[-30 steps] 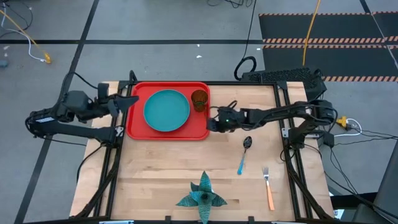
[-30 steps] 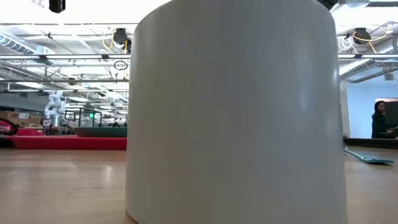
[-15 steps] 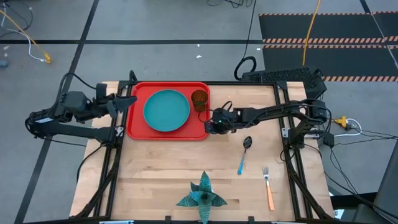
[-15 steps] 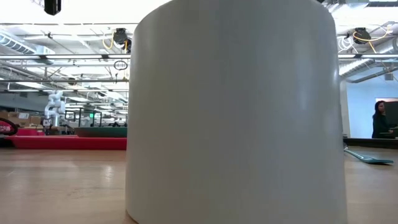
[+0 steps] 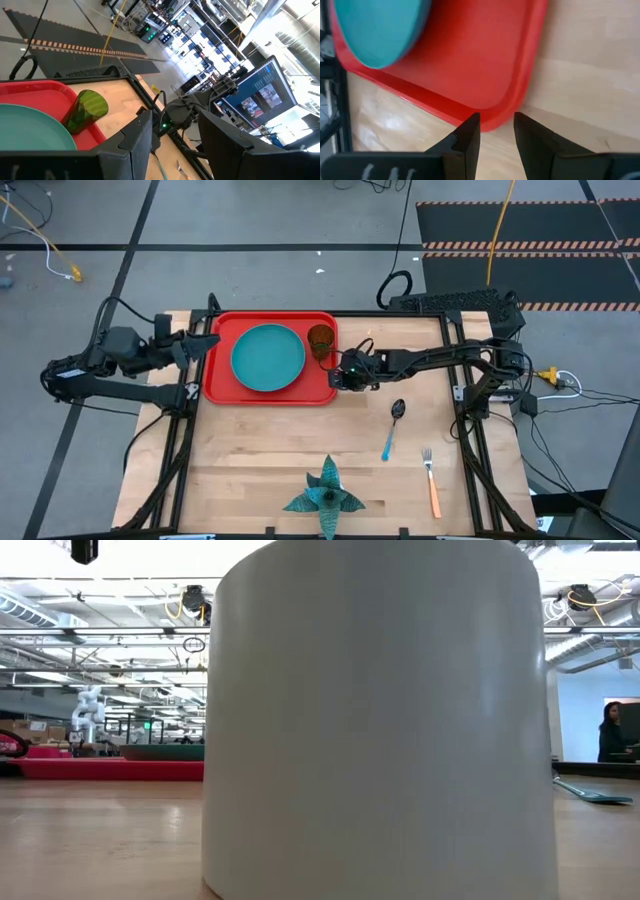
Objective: Pick and place plate/cup/fork/spoon on tray
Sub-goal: Move the orange tray to the center of the table
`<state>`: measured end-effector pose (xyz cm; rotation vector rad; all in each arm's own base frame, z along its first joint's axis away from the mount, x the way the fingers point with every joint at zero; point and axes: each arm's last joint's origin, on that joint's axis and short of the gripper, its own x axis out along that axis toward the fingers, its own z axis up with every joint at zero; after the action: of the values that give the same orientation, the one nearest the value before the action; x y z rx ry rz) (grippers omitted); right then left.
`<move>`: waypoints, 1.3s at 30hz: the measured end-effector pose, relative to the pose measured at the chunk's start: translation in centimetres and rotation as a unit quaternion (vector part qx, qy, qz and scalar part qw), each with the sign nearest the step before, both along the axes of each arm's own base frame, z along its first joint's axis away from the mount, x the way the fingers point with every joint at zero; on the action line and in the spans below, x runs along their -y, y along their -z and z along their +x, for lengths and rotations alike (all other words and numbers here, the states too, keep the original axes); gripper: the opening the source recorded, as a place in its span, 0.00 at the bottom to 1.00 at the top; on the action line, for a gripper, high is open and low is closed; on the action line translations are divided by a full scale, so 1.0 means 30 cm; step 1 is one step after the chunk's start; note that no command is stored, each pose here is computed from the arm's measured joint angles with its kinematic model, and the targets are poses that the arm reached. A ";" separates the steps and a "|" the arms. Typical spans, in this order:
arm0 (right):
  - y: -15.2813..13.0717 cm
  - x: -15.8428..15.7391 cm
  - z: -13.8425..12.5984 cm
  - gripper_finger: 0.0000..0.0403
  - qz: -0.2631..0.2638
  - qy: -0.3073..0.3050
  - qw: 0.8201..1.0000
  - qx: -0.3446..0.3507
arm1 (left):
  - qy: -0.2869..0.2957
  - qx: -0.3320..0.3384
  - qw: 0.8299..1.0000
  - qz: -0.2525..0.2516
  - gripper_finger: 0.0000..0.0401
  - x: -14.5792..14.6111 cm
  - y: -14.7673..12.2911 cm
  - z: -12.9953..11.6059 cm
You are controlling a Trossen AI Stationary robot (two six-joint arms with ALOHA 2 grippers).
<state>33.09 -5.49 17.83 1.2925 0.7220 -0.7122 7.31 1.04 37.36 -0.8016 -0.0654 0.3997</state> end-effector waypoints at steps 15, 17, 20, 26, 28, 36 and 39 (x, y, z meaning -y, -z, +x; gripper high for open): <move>0.089 0.021 0.035 0.27 0.011 0.014 1.000 -0.010 | 0.048 0.014 0.999 -0.018 0.41 0.009 -0.006 0.004; 0.087 0.026 0.035 0.27 0.003 0.021 1.000 -0.009 | 0.051 0.020 0.998 -0.020 0.41 0.010 -0.009 0.004; 0.090 0.032 0.033 0.27 0.002 0.023 1.000 -0.013 | 0.051 0.020 0.998 -0.021 0.41 0.010 -0.009 0.004; 0.118 0.034 0.039 0.27 0.007 0.024 1.000 -0.019 | 0.050 0.022 0.998 -0.025 0.41 0.010 -0.009 0.004; 0.123 0.035 0.042 0.27 0.008 0.026 0.999 -0.020 | 0.051 0.022 0.998 -0.025 0.41 0.010 -0.009 0.004; 0.140 0.033 0.042 0.27 0.019 0.022 0.999 -0.027 | 0.051 0.022 0.998 -0.025 0.41 0.010 -0.009 0.004; 0.140 0.033 0.042 0.27 0.021 0.024 0.999 -0.027 | 0.051 0.022 0.998 -0.025 0.41 0.010 -0.009 0.004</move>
<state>34.34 -6.49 13.63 1.3355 0.7562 -0.7770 7.43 0.75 37.64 -0.8599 -0.0553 0.2887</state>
